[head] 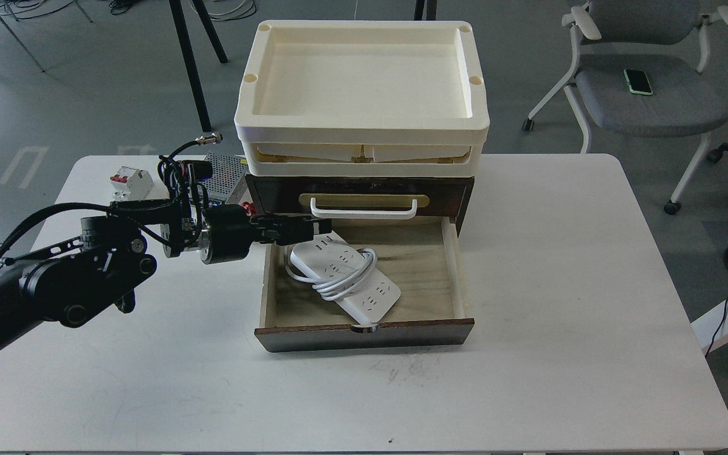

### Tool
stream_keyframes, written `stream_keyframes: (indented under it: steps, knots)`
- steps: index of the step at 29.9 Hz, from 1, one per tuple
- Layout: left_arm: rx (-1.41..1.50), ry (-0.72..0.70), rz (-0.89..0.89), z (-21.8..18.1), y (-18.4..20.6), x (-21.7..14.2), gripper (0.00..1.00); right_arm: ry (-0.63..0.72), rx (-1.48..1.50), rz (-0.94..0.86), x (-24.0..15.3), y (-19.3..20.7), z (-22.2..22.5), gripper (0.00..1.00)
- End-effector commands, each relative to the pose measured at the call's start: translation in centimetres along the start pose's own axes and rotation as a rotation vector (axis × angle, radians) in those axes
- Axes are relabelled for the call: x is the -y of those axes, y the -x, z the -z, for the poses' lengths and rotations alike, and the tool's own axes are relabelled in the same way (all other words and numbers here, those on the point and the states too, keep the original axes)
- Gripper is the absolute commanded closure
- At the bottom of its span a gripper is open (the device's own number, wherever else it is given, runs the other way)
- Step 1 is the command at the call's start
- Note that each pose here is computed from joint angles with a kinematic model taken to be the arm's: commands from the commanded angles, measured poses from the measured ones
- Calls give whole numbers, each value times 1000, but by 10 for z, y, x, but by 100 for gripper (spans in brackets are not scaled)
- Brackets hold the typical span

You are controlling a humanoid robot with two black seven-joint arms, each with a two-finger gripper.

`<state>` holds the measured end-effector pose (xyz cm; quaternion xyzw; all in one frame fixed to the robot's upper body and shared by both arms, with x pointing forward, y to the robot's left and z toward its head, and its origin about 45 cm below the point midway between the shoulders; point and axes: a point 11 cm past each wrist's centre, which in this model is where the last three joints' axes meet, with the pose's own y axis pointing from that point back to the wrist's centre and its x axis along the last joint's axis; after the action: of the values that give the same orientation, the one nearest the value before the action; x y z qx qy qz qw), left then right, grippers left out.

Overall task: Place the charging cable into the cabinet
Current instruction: 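Open the left gripper and withdraw it away from the drawer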

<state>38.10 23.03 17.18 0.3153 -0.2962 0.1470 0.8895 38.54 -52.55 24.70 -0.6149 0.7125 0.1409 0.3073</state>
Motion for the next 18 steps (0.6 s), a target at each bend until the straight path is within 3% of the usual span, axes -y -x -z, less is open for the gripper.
stream_keyframes:
  steps: [1,10,18]
  knots:
    - [-30,-60,-35,20,-10,-33,28,1,0,-1,-1,-1,0,0]
    - [-470,-73,-238,62,-20,-123,23,4,14,13,-1,5,-4,0]
    - [-958,326,-850,64,-109,-201,17,-39,146,102,10,45,-12,0]
